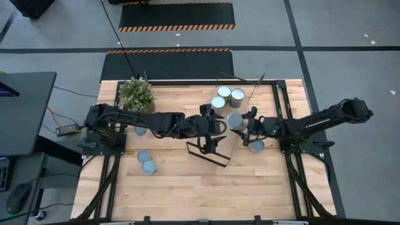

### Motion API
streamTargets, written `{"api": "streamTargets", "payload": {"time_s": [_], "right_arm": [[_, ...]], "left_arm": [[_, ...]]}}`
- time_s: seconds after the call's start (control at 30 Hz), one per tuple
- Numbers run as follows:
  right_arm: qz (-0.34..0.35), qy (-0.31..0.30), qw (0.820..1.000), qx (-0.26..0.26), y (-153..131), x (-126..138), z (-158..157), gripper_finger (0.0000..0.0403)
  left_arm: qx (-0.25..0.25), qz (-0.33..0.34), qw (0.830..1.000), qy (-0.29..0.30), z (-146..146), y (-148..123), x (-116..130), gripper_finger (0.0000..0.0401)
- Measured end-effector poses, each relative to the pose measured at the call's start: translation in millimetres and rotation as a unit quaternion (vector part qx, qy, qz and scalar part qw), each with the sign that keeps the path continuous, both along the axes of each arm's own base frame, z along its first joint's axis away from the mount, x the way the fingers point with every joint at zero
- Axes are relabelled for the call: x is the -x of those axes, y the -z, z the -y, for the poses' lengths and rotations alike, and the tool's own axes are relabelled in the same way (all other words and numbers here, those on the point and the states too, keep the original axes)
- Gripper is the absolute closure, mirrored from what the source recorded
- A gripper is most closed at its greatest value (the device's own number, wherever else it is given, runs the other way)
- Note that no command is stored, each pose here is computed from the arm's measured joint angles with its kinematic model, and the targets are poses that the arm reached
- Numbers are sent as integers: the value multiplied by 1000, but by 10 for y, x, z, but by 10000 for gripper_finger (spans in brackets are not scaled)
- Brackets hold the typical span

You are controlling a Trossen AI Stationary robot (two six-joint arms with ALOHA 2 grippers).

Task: Pick and place cans onto a shelf
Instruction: Put the canned carrots on the shelf

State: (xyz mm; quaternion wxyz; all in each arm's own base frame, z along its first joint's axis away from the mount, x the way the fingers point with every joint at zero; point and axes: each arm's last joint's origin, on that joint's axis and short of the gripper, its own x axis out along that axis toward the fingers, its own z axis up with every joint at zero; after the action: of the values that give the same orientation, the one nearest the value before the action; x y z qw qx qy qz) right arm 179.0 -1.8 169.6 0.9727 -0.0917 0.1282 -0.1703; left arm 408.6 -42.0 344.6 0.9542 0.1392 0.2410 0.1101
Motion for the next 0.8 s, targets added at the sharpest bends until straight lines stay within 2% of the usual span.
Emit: {"api": "streamTargets", "payload": {"time_s": [0.2, 0.37, 0.57, 0.8], "right_arm": [[77, -44, 996, 4, 26, 76, 17, 85], [109, -21, 994, 12, 81, 164, 88, 84], [102, 4, 995, -17, 171, 195, 156, 84], [109, 13, 994, -9, 191, 160, 191, 84]], "left_arm": [[42, -5, 997, -70, -344, 173, -11, 48], [56, 7, 989, -137, -573, 304, -2, 49], [50, 32, 989, -135, -613, 383, -118, 49], [26, 30, 992, -122, -614, 460, -193, 49]]}}
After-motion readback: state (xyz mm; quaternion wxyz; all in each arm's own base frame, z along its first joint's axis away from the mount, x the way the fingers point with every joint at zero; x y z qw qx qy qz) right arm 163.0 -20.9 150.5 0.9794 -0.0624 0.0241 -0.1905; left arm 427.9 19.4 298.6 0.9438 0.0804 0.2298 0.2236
